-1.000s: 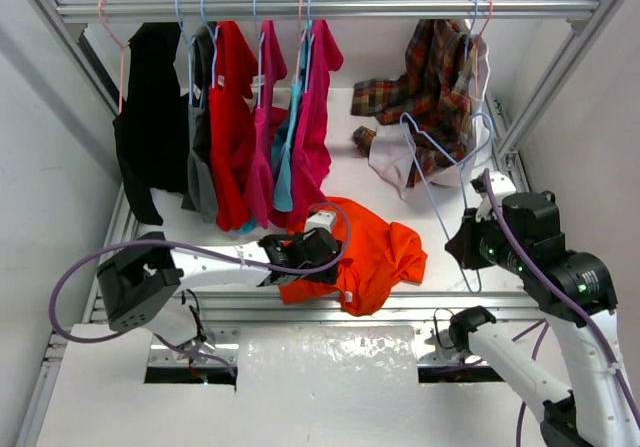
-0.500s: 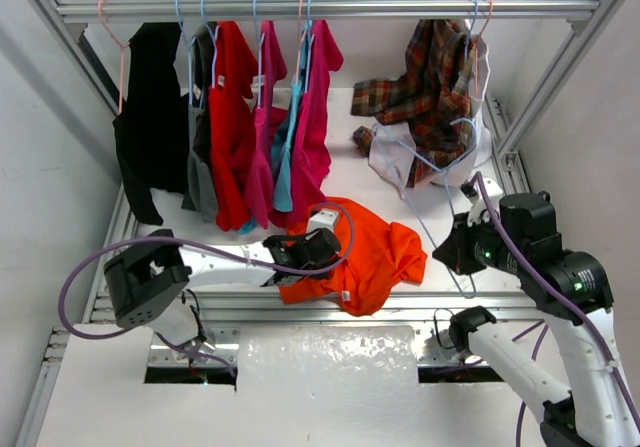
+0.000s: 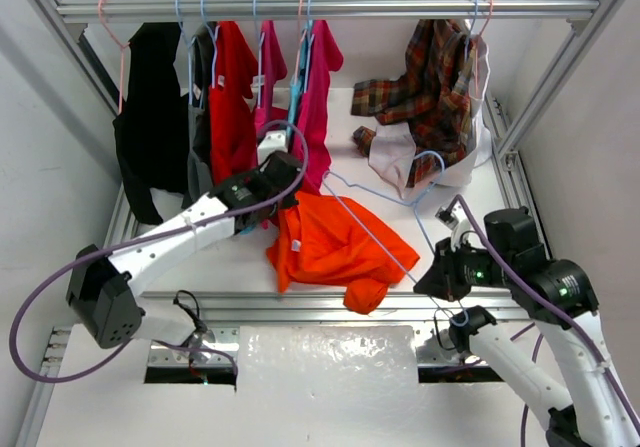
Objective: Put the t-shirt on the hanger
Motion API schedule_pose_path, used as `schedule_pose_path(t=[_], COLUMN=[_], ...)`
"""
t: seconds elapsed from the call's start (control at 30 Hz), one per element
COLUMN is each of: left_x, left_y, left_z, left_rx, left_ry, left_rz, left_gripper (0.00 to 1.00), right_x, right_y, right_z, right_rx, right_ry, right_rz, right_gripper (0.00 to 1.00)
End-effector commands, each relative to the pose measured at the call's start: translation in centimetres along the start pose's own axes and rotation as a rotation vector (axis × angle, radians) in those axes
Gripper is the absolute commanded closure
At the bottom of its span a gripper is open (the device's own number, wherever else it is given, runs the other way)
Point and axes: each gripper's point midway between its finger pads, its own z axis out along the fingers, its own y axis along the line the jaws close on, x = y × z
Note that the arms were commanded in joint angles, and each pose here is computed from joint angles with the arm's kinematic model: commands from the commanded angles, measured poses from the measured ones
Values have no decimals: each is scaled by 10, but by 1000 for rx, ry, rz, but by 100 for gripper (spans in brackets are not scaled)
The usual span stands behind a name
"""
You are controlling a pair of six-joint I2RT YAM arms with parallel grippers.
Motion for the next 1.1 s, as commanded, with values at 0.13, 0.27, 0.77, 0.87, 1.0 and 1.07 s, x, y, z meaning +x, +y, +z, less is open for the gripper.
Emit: schedule_pose_path(t=[0.13,0.27,0.77,0.87,1.0,1.07], left_x=[-46,-49,-39,-41,-43,-44], left_y=[-28,-52,-71,-85,-89,-86], left_z=[-11,-16,-11,-16,-20,-17], left_rx=[58,166,223,259,258,238], left_ry=[-3,25,65,60,51,45], left_rz=[63,76,107,106,114,121], left_gripper=[100,100,100,100,100,100], right_x=[13,11,3,6,3,2], right_y=[-8,-3,9,-5,-1,5], right_z=[22,33,39,50,55,53], right_rx=[-37,-98,-188,-147,-180,-214], right_ry=[64,74,42,57,55,57], right_rz=[49,64,61,79,82,79], right_gripper=[100,100,100,100,100,100])
